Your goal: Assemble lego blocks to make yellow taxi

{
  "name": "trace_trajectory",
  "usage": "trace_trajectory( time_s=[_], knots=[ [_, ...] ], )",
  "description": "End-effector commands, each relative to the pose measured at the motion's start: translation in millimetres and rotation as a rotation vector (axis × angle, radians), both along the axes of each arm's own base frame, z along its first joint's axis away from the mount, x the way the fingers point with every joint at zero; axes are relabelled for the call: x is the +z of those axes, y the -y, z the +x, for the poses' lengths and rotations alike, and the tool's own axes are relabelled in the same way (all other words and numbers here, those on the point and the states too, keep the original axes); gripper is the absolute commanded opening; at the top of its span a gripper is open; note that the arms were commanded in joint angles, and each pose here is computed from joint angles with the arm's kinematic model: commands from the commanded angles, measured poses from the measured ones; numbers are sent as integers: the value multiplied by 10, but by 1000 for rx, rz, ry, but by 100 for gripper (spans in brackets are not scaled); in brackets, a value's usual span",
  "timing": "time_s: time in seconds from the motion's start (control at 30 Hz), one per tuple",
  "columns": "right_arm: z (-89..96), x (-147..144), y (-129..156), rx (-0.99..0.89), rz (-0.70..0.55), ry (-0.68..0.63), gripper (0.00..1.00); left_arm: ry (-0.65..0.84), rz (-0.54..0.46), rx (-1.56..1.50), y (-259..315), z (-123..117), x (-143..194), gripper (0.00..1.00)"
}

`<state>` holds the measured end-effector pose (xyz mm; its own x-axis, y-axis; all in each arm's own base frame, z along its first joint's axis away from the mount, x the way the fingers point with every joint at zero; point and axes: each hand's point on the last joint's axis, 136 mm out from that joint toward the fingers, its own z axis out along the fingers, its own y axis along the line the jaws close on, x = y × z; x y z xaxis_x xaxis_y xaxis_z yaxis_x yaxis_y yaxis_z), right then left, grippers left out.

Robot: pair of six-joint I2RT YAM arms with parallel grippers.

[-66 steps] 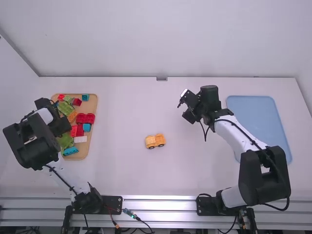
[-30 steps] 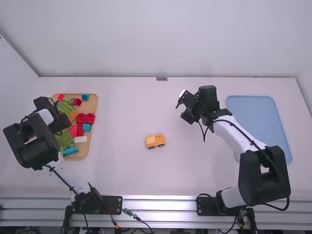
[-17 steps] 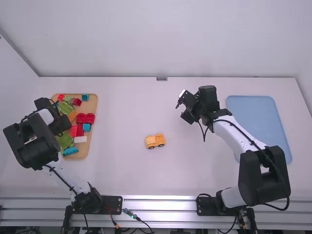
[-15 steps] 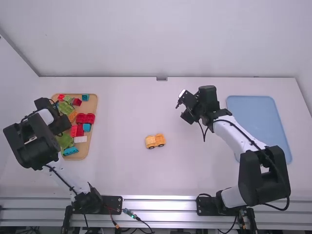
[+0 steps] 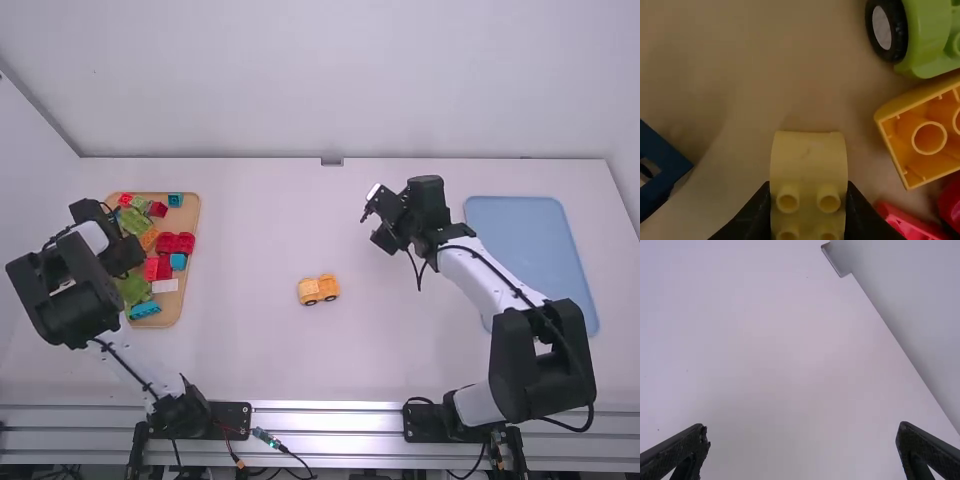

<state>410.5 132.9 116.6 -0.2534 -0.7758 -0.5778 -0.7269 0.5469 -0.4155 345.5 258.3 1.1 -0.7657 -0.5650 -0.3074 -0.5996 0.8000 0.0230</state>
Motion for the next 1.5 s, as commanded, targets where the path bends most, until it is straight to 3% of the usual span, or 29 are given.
trace_trajectory(
  time_s=[0.0, 0.23, 0.33, 0.5, 0.63, 0.73, 0.9, 1.07, 1.23, 1.47],
  knots=[
    [51, 171, -24, 2, 14, 37, 99, 42, 14, 4, -86, 174, 200, 26],
    [57, 176, -22, -2, 18, 38, 99, 36, 11, -4, -109, 260, 486, 15],
    [74, 196, -25, -27, 44, 38, 99, 48, 20, -26, -26, 316, 595, 2],
    [90, 216, -30, -59, 78, 33, 99, 146, 94, -149, 323, 510, 821, 2],
    [83, 221, -28, -58, 78, 32, 99, 242, 147, -350, 944, 543, 1155, 2],
    [95, 260, -31, -89, 112, 30, 99, 293, 101, -524, 1432, 543, 1267, 3],
    [111, 373, 44, -172, 187, 25, 99, 274, -11, -938, 2351, 321, 1318, 2],
    [63, 502, 181, -289, 283, -6, 99, 298, -44, -1225, 2944, 260, 1357, 2],
    [-64, 582, 401, -394, 331, -52, 99, 345, -59, -1460, 3510, 198, 1405, 1],
    [-328, 759, 533, -380, 381, -95, 99, 263, -1, -1718, 4349, 134, 1274, 1]
  ],
)
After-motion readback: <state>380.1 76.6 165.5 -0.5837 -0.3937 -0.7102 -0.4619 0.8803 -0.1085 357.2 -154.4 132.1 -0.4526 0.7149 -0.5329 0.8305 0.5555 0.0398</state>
